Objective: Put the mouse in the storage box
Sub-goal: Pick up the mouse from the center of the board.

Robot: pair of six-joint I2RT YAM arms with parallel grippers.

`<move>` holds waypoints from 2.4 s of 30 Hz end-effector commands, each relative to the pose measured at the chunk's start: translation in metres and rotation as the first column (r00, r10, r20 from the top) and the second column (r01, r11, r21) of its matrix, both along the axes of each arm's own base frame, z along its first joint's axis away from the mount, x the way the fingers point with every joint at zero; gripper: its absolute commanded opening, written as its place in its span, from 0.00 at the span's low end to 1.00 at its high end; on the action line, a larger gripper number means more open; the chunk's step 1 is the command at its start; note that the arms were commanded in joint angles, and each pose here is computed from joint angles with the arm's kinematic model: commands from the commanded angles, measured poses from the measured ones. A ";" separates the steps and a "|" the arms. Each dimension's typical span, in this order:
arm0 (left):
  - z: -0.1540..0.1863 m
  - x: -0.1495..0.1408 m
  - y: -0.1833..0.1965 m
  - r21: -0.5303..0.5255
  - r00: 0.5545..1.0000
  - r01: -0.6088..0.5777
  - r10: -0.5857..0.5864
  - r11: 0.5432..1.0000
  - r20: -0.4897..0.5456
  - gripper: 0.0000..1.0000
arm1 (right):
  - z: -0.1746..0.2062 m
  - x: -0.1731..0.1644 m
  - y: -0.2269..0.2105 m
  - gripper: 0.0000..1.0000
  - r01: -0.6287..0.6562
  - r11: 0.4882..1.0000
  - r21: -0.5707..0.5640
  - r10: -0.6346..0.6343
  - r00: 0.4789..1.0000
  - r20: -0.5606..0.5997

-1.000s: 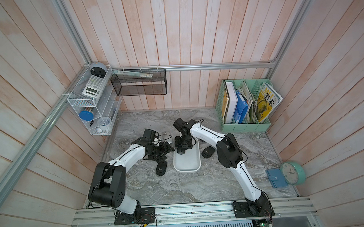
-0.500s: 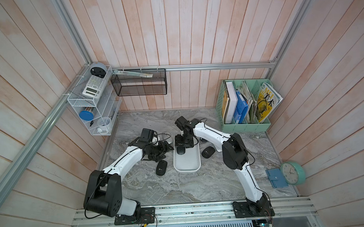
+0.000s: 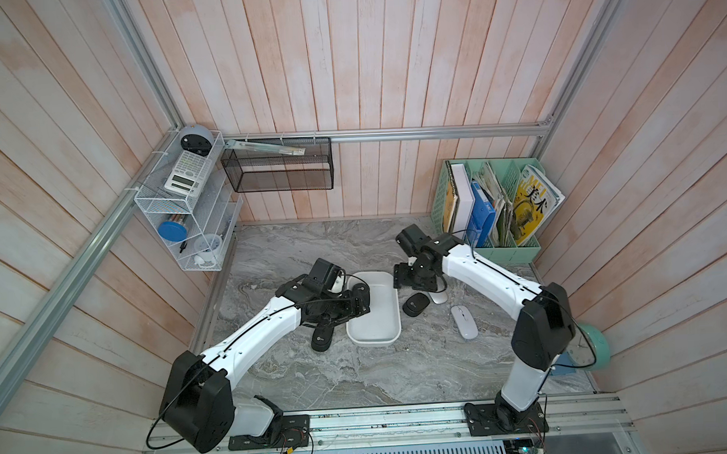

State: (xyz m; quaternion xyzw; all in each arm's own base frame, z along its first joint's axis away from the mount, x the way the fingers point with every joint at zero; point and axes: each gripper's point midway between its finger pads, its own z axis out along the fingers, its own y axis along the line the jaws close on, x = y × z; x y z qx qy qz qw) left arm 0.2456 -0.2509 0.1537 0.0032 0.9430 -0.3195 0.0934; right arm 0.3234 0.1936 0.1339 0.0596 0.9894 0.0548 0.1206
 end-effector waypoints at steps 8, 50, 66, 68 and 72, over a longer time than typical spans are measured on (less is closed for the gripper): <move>0.012 -0.013 -0.049 -0.030 0.996 0.090 -0.089 0.995 0.025 0.79 | -0.035 -0.065 -0.130 0.88 0.139 0.954 -0.265 -0.181 0.974 -0.140; -0.010 -0.018 -0.051 0.007 0.994 0.103 -0.103 0.995 -0.026 0.79 | -0.123 -0.048 -0.136 0.87 0.029 0.986 -0.165 -0.083 0.941 -0.329; -0.009 -0.014 -0.052 0.012 0.996 0.083 -0.083 0.996 -0.023 0.79 | -0.126 -0.060 -0.128 0.78 0.122 0.984 -0.133 -0.160 0.934 -0.320; -0.010 -0.014 -0.051 0.016 0.997 0.080 -0.079 0.997 -0.023 0.79 | -0.129 -0.057 -0.128 0.77 0.116 0.983 -0.140 -0.156 0.935 -0.318; -0.011 -0.015 -0.050 0.017 0.997 0.076 -0.075 0.997 -0.025 0.79 | -0.132 -0.051 -0.123 0.71 0.115 0.986 -0.123 -0.149 0.933 -0.328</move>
